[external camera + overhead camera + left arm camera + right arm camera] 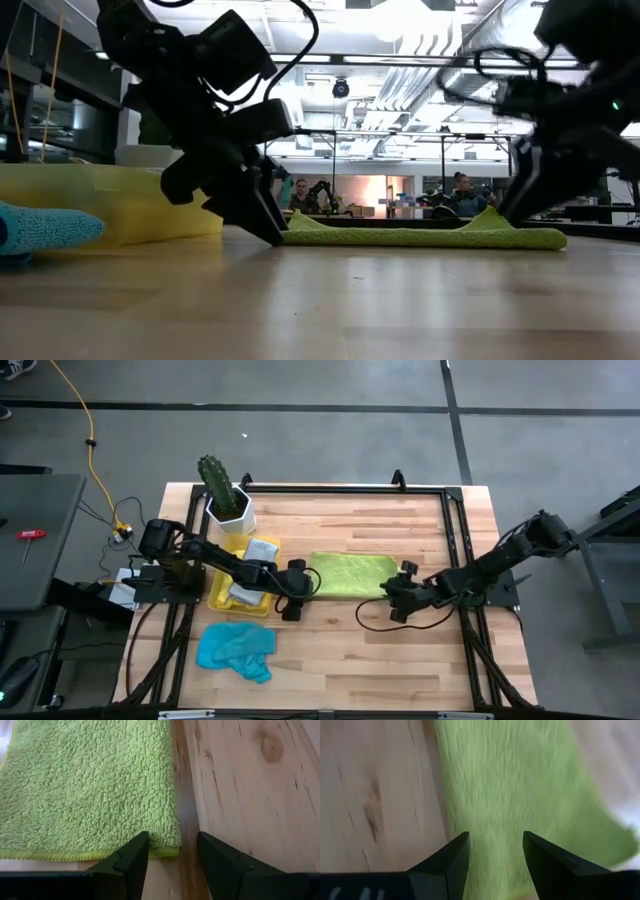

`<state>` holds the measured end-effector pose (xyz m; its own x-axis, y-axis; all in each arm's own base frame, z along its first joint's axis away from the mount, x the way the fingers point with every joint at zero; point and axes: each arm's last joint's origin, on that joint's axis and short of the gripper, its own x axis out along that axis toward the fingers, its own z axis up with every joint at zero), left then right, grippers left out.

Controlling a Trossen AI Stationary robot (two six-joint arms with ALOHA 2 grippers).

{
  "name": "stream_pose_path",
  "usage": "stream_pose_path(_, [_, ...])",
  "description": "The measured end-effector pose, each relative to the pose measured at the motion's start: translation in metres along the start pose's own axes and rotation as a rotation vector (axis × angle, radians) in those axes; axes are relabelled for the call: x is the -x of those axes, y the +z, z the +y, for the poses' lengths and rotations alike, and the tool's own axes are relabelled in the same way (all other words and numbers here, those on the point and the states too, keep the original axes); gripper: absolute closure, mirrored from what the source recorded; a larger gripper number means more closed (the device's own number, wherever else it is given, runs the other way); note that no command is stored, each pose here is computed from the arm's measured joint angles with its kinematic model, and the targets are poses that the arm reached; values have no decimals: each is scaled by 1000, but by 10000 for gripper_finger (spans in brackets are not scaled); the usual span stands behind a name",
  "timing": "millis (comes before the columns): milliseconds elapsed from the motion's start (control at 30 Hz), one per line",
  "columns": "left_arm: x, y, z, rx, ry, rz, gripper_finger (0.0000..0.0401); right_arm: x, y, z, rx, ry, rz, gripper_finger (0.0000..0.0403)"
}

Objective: Fold microfiber towels
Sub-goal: Fold the green microfiber towel

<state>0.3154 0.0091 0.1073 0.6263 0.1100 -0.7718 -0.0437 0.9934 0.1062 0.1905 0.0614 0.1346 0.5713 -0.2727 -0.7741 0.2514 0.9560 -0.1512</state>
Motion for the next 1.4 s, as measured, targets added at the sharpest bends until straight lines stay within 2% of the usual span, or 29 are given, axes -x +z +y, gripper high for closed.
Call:
stream_pose_path(233, [1, -2, 0, 8, -1, 23, 243, -9, -28, -7, -97, 63, 116, 226])
stream_pose_path(467, [1, -2, 0, 0, -2, 28, 243, -11, -36, -10, -86, 64, 126, 226])
stream_pose_path(700, [1, -2, 0, -5, -2, 22, 243, 0, -8, -2, 28, 113, 78, 226])
stream_pose_path(767, [0, -2, 0, 6, -2, 22, 243, 8, 8, 2, 27, 129, 34, 226])
stream_pose_path(933, [0, -2, 0, 8, -2, 22, 243, 19, 24, 9, 26, 167, -7, 226])
stream_pose_path(1167, [0, -2, 0, 8, -2, 22, 243, 11, 0, 12, -17, 154, 71, 226])
stream_pose_path(1400, [0, -2, 0, 8, -2, 20, 243, 0, -30, 3, -92, 124, 147, 226])
